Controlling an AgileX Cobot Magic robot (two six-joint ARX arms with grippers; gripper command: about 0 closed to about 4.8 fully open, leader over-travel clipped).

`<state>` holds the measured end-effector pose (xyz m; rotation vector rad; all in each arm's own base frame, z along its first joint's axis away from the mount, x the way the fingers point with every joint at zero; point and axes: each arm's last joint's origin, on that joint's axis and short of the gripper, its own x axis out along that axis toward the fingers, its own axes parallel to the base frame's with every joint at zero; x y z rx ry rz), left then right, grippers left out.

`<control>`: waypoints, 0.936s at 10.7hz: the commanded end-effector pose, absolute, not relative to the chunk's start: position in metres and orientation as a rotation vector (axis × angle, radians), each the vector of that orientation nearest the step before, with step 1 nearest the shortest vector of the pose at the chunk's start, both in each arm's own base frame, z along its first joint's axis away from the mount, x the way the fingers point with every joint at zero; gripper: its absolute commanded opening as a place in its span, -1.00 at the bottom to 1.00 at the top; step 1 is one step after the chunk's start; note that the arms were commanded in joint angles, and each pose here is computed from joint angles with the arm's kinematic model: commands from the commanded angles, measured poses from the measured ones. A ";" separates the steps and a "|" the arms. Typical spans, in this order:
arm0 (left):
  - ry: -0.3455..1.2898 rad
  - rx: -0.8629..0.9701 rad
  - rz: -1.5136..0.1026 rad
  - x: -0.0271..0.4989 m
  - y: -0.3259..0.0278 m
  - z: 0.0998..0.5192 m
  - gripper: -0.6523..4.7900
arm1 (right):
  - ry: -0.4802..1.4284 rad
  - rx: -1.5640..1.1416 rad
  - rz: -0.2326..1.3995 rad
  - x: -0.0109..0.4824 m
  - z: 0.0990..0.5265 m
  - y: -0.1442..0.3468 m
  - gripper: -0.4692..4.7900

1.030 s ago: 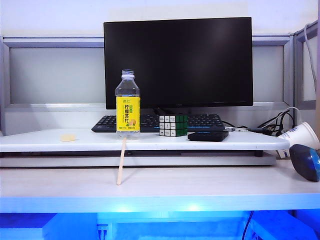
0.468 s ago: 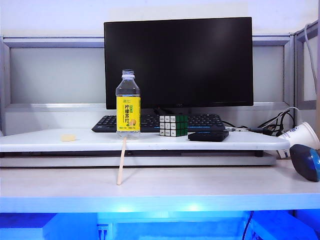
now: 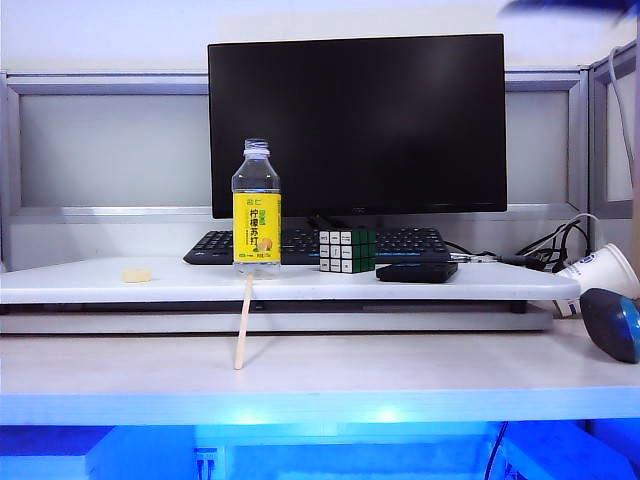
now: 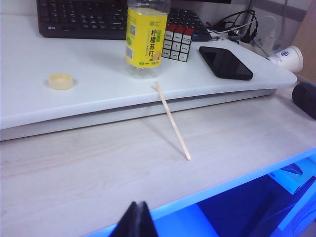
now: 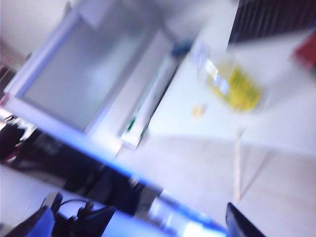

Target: Grab a stick from the table and stick it in a plastic bottle.

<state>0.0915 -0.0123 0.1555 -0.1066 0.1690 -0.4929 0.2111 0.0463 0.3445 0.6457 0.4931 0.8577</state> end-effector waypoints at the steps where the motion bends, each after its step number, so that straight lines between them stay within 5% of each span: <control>1: 0.181 -0.113 -0.506 0.091 -0.013 0.155 -0.78 | 0.823 0.706 0.985 0.287 0.265 0.126 0.87; 3: 0.181 -0.113 -0.510 0.091 -0.013 0.155 -0.78 | 0.912 0.813 0.940 0.324 0.203 0.146 0.87; 10: 0.181 -0.114 -0.510 0.091 -0.013 0.155 -0.78 | 0.950 0.756 0.877 0.360 0.169 0.209 0.86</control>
